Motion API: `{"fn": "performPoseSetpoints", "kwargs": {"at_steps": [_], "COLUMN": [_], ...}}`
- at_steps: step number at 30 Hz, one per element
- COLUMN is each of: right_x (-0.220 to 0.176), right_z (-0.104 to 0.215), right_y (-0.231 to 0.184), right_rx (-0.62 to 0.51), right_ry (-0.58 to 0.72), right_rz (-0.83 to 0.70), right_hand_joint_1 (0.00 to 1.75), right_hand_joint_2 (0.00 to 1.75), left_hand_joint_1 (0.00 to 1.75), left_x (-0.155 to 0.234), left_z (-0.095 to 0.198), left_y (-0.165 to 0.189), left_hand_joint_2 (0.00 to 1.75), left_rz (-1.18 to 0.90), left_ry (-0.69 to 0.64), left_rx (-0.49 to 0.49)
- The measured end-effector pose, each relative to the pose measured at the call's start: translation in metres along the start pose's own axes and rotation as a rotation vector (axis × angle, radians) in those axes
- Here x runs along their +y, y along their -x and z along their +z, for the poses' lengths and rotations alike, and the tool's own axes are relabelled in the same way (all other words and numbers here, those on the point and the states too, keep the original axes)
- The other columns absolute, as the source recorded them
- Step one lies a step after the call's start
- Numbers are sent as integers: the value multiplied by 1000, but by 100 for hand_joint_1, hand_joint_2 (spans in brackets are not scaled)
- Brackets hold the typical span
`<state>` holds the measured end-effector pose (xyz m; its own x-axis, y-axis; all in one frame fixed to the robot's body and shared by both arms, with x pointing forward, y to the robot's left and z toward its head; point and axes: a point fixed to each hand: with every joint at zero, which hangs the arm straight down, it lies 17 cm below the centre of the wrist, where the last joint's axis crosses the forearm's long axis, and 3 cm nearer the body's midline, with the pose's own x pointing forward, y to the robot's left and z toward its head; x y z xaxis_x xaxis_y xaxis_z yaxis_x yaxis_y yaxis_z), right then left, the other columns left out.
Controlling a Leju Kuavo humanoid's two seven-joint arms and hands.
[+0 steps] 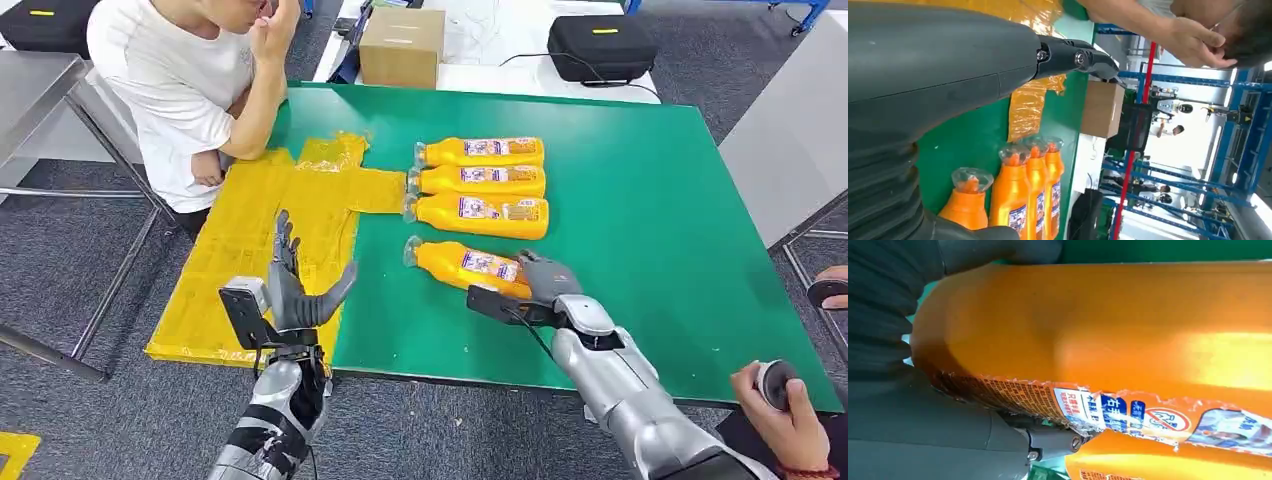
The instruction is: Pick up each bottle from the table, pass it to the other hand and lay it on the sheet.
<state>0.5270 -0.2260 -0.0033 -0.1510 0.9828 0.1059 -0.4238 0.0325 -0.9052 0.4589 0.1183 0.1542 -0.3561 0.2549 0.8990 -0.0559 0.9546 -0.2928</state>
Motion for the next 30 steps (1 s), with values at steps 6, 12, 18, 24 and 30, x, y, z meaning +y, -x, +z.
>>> {"fn": "performPoseSetpoints", "kwargs": {"at_steps": [6, 12, 18, 24, 30], "right_x": [4, 5, 2, 1, -19], "right_z": [-2, -2, 11, 80, 122], "right_y": [5, 0, -43, -114, -124], "right_rx": [-4, -18, -229, -454, -527], "right_ry": [-13, 5, 129, 321, 422], "right_rz": [-38, -94, -395, -965, -1178], "right_hand_joint_1": [175, 175, 175, 175, 175], "right_hand_joint_2": [175, 175, 175, 175, 175], "left_hand_joint_1": [0, 0, 0, 0, 0], "left_x": [-4, -4, -3, -9, -37], "left_z": [-4, -8, -8, 14, 48], "left_y": [-5, -7, -4, 45, 51], "left_hand_joint_2": [175, 175, 175, 175, 175], "left_rz": [-28, -30, 57, 356, 407], "left_ry": [14, 13, 6, -56, 70], "left_rx": [-20, -26, 1, 302, 366]}}
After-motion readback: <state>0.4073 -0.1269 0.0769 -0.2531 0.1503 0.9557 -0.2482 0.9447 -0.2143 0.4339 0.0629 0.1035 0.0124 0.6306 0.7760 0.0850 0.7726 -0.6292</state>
